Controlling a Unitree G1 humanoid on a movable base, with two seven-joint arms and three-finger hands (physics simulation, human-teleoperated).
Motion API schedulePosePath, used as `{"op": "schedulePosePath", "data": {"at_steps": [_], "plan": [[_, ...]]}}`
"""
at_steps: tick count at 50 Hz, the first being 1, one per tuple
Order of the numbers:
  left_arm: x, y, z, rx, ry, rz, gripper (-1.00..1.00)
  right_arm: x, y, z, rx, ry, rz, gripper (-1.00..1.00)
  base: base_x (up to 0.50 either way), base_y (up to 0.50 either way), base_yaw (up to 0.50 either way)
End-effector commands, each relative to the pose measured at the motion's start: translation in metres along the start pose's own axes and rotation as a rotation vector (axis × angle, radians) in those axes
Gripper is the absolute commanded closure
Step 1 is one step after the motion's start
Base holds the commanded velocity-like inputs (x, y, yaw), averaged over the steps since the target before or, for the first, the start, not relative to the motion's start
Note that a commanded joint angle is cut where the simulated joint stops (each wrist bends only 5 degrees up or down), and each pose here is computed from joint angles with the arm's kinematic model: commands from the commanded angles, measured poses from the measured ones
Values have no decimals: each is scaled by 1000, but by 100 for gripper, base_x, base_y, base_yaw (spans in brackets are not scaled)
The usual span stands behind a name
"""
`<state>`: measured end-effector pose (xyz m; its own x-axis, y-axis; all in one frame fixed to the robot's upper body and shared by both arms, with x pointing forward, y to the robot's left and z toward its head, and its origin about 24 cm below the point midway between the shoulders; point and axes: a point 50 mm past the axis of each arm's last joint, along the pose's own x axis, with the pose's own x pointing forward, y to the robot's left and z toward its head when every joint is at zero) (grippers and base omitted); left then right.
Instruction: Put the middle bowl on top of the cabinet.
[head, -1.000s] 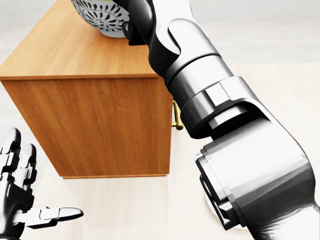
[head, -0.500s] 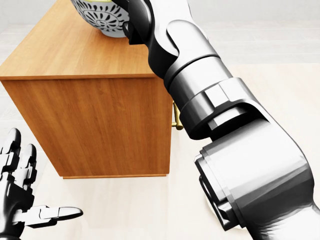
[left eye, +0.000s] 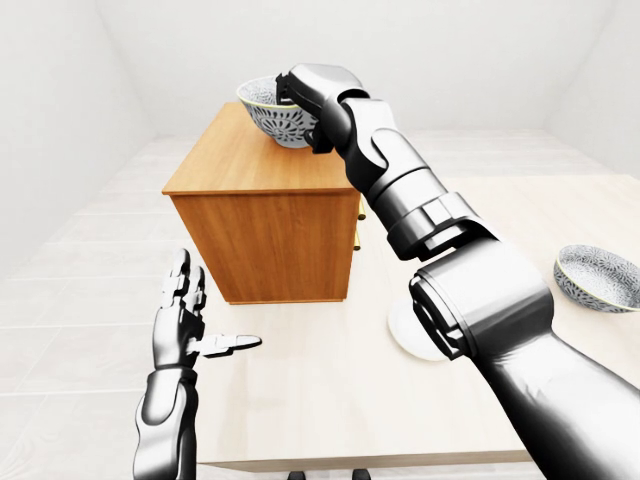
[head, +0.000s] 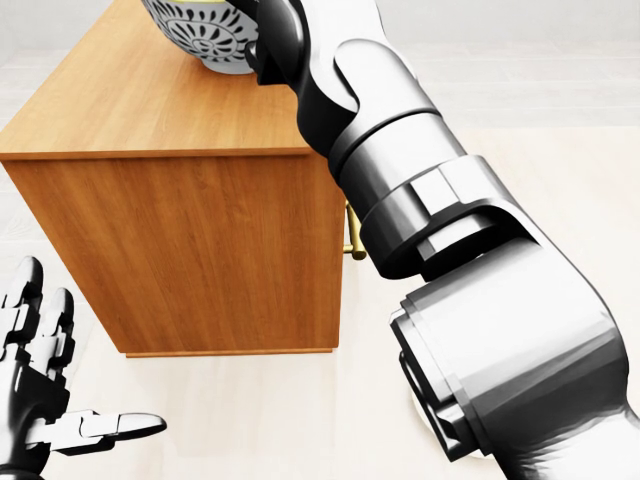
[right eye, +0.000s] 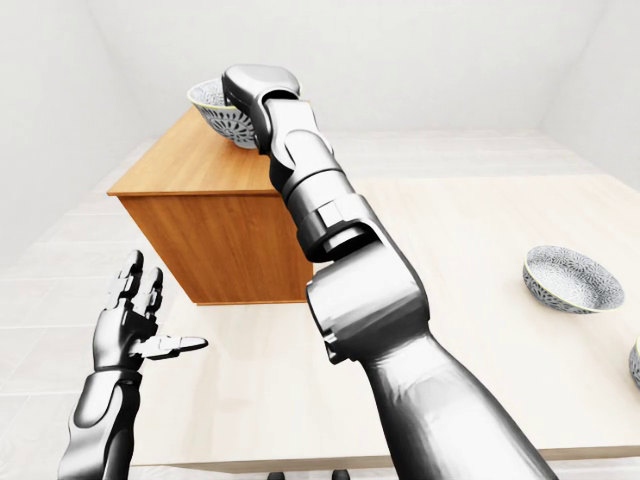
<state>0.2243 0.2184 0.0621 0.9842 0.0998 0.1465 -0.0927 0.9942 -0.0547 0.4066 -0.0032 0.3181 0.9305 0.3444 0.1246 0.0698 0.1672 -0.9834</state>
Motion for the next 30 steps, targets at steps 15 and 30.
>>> {"op": "schedulePosePath", "data": {"at_steps": [15, 30], "plan": [[0, -2, -1, 0, 4, -4, -100, 0, 12, -5, 8, 13, 24, 30, 0, 0, 0], [0, -3, -1, 1, 5, -6, -100, 0, 15, -8, 8, 23, 29, 26, 0, 0, 0]]}}
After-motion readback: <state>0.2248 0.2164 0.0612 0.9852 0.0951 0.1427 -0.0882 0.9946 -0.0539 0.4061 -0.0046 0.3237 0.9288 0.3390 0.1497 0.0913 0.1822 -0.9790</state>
